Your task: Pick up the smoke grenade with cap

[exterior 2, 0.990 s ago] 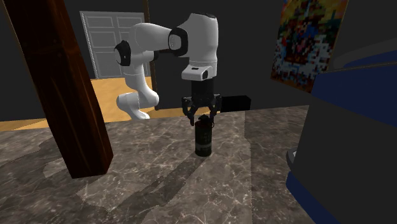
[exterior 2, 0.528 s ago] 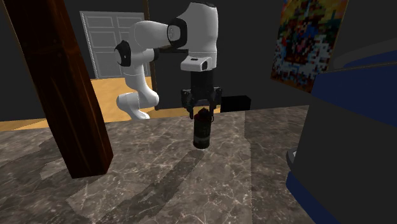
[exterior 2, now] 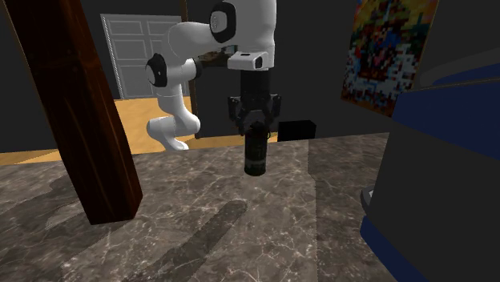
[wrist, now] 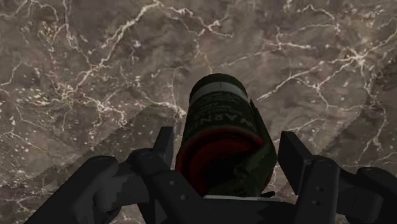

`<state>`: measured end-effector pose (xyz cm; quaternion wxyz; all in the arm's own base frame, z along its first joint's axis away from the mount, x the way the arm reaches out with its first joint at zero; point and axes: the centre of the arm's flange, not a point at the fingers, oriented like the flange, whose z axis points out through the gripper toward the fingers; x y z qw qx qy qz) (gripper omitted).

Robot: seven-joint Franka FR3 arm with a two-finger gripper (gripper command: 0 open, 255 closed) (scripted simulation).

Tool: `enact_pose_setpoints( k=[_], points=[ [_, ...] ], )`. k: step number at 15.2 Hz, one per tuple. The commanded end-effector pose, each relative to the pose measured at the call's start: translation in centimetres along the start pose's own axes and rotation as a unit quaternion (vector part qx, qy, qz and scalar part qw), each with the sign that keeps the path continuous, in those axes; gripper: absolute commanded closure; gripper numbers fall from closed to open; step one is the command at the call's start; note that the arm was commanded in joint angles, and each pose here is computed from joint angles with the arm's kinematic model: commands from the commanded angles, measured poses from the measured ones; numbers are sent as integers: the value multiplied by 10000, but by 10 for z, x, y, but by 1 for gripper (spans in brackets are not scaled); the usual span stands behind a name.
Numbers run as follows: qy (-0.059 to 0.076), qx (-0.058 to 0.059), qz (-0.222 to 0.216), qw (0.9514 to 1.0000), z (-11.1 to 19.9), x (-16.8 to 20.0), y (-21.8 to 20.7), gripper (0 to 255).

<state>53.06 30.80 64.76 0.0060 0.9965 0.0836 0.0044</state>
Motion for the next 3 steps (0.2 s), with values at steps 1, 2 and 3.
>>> enact_pose_setpoints(
  k=[1,2,3],
  points=[
    [0,0,0,10000,-11,0,0,255],
    [0,0,0,10000,-12,0,0,255],
    [0,0,1,10000,-12,0,0,255]
  ],
)
